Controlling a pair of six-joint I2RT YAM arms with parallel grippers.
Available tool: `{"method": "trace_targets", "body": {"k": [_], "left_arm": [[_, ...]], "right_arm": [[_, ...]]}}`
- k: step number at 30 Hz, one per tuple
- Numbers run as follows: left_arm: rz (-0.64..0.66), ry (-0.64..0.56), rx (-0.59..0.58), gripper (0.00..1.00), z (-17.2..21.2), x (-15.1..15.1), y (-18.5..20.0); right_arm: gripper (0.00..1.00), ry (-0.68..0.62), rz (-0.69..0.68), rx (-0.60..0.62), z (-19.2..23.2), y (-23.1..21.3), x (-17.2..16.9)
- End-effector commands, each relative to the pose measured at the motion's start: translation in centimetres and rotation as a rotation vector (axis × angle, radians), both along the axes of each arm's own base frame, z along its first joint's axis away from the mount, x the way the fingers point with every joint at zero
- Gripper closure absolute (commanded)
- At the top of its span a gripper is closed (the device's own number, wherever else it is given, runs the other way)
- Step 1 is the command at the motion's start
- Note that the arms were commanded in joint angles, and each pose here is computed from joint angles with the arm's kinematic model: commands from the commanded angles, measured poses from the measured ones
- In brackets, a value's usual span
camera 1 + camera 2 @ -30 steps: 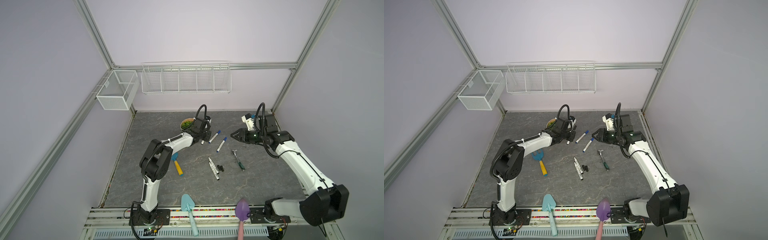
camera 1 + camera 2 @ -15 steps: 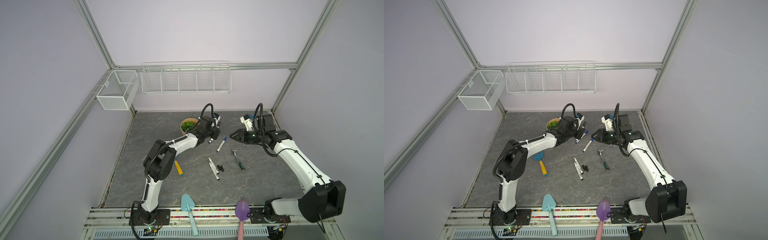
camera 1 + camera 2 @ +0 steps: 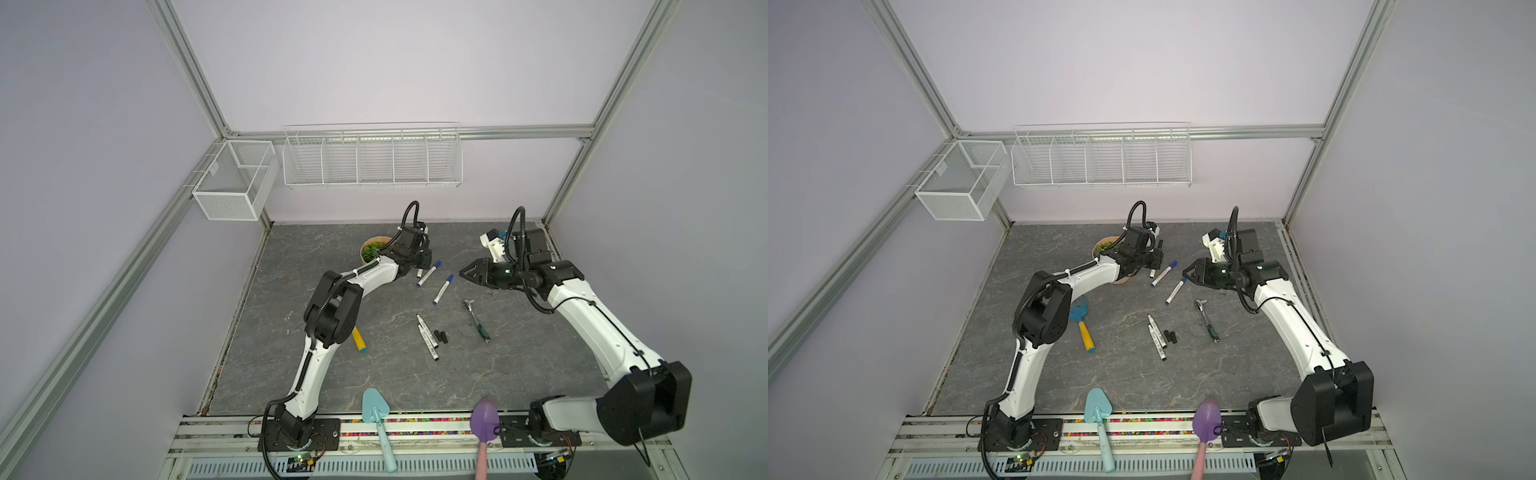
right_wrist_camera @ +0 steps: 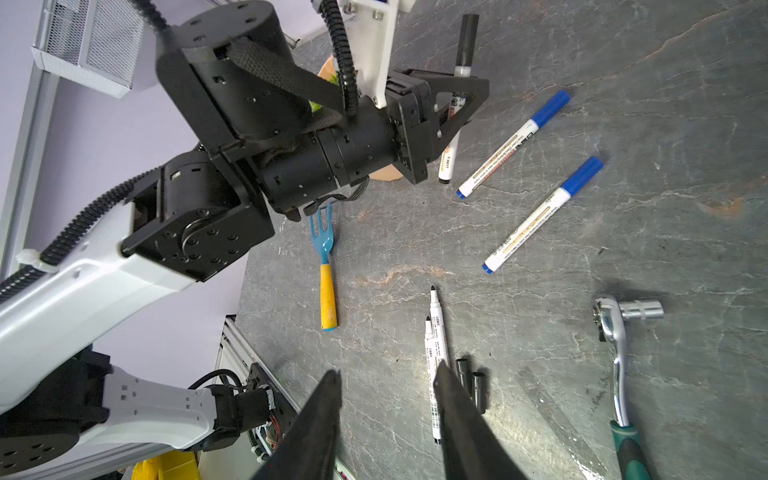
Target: Insert the pens into the pen caps
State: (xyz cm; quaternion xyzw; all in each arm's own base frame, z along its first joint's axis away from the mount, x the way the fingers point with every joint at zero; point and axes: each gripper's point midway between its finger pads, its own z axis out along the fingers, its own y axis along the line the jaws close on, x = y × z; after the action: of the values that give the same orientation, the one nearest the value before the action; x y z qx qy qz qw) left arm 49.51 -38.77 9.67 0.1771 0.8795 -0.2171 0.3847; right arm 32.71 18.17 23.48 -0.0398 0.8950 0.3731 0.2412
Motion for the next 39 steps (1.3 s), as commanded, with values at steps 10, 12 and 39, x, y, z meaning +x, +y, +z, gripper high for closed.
{"method": "trace_targets", "body": {"k": [10,12,39], "left_arm": [[0.140,0.130,0.121,1.00,-3.2,-1.2,7.2],[0.125,0.134,0.111,1.00,-3.3,-1.3,6.6],[0.025,0.178,0.077,0.59,-4.2,-2.4,3.1]], "right_arm": [[0.59,0.010,0.011,0.002,-0.7,-0.1,-0.7],[0.59,0.012,0.013,0.006,-0.7,0.0,-0.6],[0.59,0.038,0.021,-0.018,-1.4,-0.2,-1.0]]}}
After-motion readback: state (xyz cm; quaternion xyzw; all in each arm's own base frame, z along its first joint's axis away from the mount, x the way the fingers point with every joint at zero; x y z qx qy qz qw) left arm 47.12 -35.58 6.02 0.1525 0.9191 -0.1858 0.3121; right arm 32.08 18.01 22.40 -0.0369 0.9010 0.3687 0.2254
